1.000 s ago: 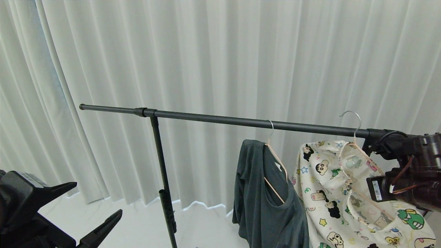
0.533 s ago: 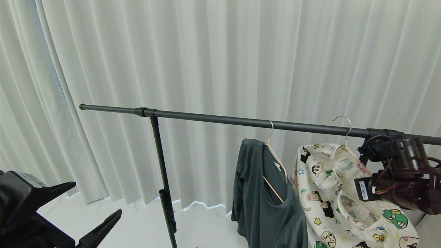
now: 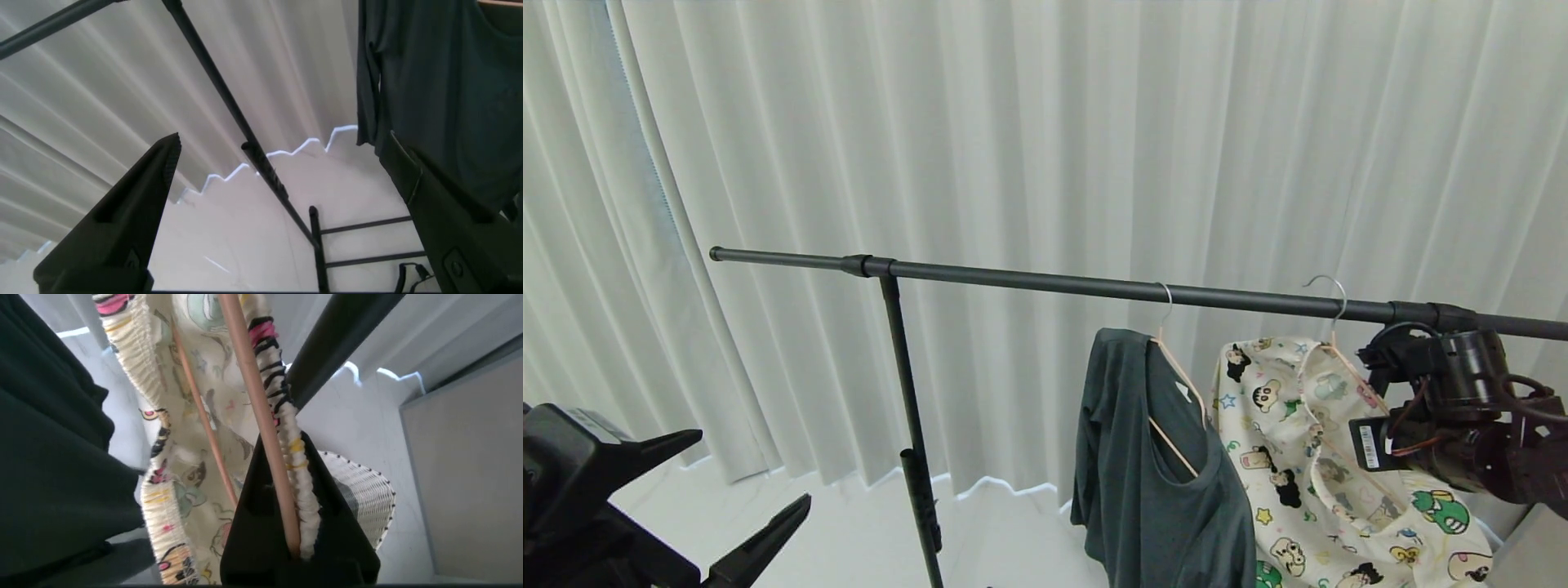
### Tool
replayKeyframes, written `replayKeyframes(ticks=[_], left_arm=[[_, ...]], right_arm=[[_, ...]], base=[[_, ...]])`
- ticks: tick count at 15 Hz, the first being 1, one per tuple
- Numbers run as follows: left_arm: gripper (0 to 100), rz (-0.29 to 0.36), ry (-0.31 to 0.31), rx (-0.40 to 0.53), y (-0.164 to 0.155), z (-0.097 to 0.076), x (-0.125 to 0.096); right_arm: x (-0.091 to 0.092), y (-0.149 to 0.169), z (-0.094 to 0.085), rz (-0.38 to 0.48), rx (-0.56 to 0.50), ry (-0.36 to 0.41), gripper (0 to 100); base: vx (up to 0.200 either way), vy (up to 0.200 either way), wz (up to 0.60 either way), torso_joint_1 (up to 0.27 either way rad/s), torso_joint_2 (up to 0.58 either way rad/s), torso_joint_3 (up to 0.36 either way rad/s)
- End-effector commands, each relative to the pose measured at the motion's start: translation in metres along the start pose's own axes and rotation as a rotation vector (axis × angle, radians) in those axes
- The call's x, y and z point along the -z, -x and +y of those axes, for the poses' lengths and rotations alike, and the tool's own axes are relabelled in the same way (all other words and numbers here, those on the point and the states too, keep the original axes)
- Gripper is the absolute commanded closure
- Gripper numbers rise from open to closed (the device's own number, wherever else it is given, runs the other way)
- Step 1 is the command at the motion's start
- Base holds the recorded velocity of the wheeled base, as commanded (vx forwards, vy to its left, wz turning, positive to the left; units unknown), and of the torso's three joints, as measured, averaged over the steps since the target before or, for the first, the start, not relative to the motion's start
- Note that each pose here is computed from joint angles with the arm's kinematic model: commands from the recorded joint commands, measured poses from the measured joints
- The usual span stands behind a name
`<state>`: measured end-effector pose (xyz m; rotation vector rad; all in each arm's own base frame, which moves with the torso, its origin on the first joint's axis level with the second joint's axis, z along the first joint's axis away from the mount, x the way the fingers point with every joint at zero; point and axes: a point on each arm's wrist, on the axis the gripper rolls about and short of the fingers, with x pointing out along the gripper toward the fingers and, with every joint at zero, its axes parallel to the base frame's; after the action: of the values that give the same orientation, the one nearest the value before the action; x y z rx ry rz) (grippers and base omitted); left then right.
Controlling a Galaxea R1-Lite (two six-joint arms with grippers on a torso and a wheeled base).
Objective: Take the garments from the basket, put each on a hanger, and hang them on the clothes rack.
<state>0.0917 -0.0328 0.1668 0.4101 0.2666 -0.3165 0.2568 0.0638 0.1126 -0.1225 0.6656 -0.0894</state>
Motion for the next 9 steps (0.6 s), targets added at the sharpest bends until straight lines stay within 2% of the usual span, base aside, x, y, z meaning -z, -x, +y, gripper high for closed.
replayKeyframes(ticks=[1,9], left_arm=[[0,0.0,0.0,0.0,0.0,0.0,0.0],[0,-0.01,-0.002,-0.007,0.001,0.001,-0.002]], right_arm=[[0.002,-0.006,0.002,0.008,0.002,0.002,100],[-0.007,-0.022,0.007,-0.006,0.003,-0.015,100]], base=[[0.0,0.0,0.0,0.0,0.0,0.0],[0.0,0.0,0.0,0.0,0.0,0.0]])
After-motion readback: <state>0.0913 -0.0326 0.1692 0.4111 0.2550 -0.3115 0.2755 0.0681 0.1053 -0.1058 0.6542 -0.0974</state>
